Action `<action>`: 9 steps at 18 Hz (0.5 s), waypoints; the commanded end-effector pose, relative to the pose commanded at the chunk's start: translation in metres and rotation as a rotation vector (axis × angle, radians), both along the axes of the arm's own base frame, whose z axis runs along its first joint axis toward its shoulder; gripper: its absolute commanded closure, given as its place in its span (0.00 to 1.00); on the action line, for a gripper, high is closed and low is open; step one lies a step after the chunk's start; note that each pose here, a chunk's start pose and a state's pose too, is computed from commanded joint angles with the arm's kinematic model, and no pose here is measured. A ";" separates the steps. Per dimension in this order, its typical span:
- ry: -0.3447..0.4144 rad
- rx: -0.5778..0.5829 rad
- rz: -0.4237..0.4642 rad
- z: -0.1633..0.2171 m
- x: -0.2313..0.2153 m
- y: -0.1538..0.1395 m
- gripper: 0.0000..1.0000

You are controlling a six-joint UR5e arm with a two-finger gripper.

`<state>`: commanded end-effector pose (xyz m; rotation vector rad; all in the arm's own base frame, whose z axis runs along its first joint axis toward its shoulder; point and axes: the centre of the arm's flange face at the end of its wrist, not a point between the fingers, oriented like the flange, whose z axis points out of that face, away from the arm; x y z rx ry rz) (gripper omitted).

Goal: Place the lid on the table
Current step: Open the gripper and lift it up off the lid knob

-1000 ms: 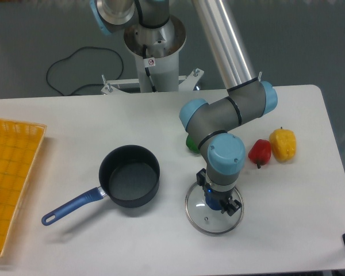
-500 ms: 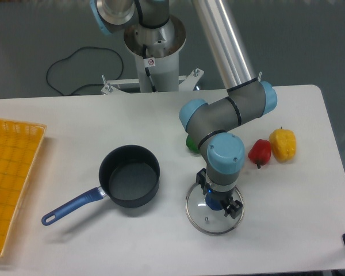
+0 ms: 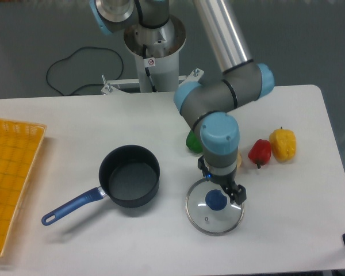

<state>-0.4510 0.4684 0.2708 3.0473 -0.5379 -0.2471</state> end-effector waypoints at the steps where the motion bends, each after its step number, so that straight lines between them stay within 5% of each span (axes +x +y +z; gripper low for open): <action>1: 0.009 0.010 0.026 0.007 -0.009 -0.006 0.00; 5: -0.044 -0.015 0.051 0.026 -0.035 -0.044 0.00; 9: -0.087 -0.012 -0.085 0.039 -0.056 -0.069 0.00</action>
